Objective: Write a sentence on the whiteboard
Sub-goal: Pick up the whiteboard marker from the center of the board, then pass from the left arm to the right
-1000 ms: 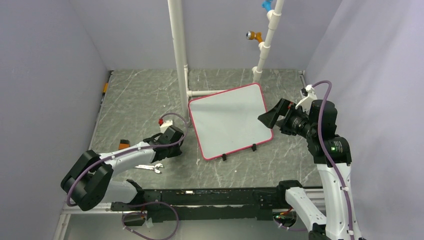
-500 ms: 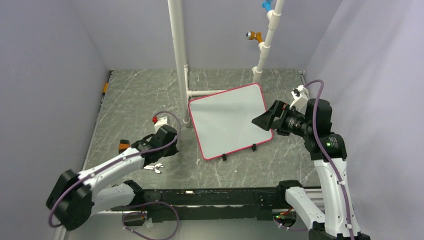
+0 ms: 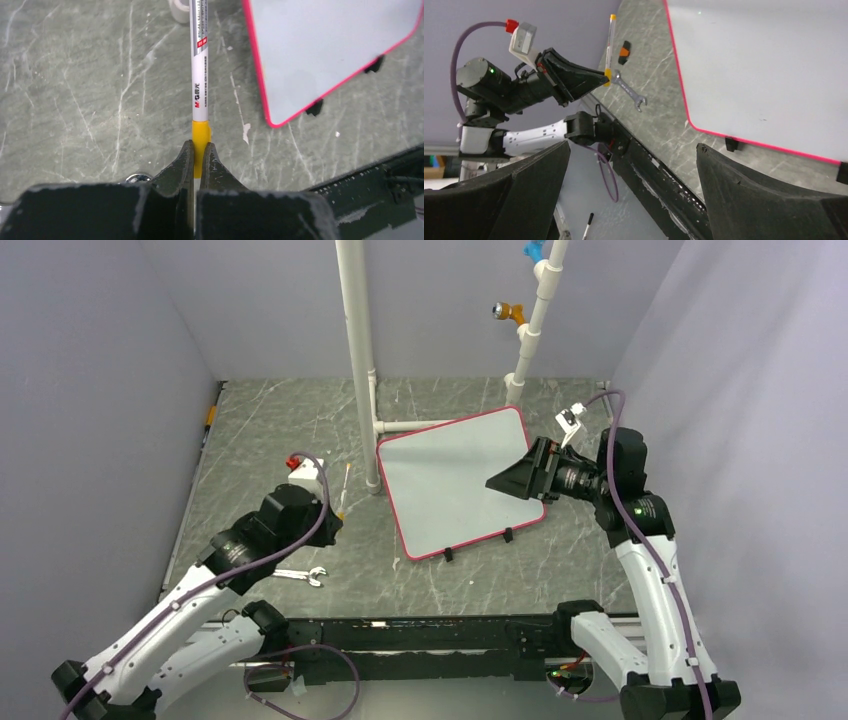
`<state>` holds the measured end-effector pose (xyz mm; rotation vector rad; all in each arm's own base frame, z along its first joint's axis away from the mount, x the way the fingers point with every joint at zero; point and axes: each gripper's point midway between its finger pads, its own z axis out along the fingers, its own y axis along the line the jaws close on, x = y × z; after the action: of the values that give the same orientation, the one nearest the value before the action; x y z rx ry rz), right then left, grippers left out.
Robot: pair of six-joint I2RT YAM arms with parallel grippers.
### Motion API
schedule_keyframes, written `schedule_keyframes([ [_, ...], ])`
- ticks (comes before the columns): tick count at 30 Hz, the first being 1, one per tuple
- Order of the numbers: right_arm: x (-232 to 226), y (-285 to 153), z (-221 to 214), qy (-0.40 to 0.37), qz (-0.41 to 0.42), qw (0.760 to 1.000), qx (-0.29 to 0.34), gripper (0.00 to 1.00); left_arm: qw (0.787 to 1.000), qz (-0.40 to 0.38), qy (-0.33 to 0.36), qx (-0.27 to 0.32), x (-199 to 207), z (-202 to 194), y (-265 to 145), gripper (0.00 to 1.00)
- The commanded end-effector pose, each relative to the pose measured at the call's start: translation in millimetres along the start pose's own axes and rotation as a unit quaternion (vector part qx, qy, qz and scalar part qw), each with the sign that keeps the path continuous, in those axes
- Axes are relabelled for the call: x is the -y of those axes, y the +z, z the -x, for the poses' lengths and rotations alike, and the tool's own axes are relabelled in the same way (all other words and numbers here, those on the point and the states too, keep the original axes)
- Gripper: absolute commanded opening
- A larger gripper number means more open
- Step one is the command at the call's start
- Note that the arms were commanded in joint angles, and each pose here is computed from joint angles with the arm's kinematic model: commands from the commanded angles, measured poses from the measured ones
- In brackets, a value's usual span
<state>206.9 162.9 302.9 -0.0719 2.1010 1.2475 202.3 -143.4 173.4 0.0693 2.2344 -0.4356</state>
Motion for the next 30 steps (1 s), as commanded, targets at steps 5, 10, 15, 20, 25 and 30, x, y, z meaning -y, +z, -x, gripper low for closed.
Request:
schedule_keyframes([
  [5,-32,17,-15,-0.033,0.099,0.993,-0.061,0.99,0.984,-0.115,0.127,-0.044,32,0,-32,0.0],
  [10,-44,38,-43,-0.044,0.106,0.986,-0.123,0.99,0.965,-0.183,0.181,-0.047,60,3,-38,0.0],
  [15,-52,53,-51,-0.03,0.126,0.982,-0.14,0.99,0.948,-0.211,0.231,-0.055,77,3,-40,0.0],
  [20,-59,71,-58,-0.018,0.128,0.978,-0.162,0.98,0.927,-0.255,0.269,-0.05,99,3,-46,0.0],
  [25,-59,87,-63,0.003,0.115,0.979,-0.169,0.95,0.916,-0.274,0.29,-0.039,114,9,-49,0.0],
  [30,-67,99,-73,0.013,0.127,0.975,-0.18,0.93,0.904,-0.295,0.308,-0.034,128,12,-51,0.0],
])
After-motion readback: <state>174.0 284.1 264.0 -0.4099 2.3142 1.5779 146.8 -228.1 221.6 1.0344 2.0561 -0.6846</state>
